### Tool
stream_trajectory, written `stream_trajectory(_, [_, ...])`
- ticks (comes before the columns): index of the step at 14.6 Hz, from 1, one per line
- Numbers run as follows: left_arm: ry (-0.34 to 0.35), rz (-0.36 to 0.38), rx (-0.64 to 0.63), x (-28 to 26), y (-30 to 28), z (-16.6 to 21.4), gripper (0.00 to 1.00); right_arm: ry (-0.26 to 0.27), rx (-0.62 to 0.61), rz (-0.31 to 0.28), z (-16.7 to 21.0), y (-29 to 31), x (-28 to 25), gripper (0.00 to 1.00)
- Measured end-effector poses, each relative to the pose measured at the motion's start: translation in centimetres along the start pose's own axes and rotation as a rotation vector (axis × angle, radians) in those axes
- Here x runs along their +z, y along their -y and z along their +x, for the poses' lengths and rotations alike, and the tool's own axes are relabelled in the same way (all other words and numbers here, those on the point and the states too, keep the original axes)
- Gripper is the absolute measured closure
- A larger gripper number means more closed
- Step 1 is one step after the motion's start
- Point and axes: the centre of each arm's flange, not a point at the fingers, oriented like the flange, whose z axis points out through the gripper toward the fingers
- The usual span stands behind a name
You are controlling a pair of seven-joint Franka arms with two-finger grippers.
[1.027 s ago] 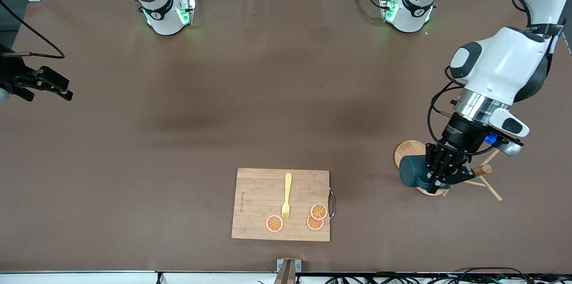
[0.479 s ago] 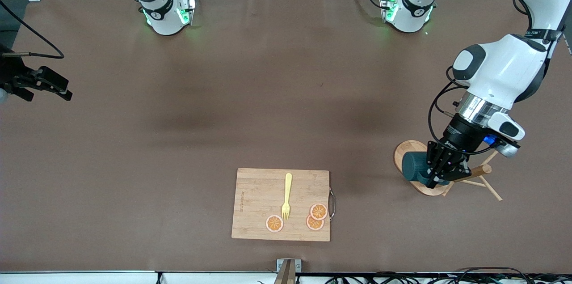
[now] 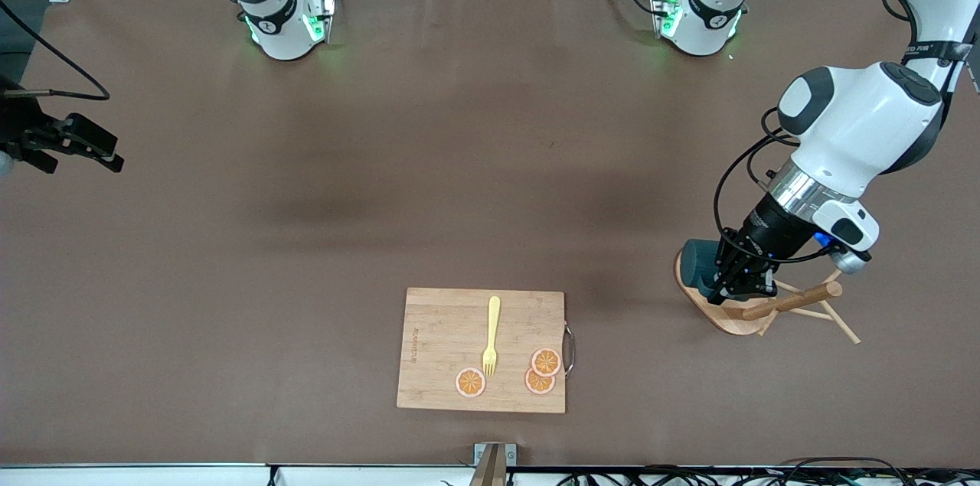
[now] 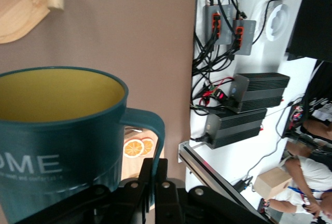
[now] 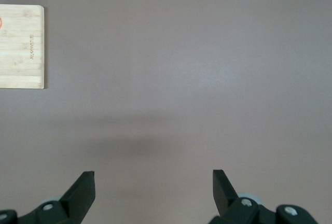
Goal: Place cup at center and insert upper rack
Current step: 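Lower the mug's handle onto a peg of the mug tree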
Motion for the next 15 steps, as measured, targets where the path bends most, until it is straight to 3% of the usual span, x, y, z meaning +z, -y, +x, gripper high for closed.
stream_trajectory(7, [0.118, 0.015, -0.013, 1.1, 0.1, 3.7, 0.95, -0.001, 0.000, 0.000, 0.0, 0.0, 0.0, 0.00])
stream_trajectory(15, [0.119, 0.019, -0.007, 0.1, -0.6, 6.6, 0.95, 0.004, 0.000, 0.000, 0.0, 0.0, 0.0, 0.00])
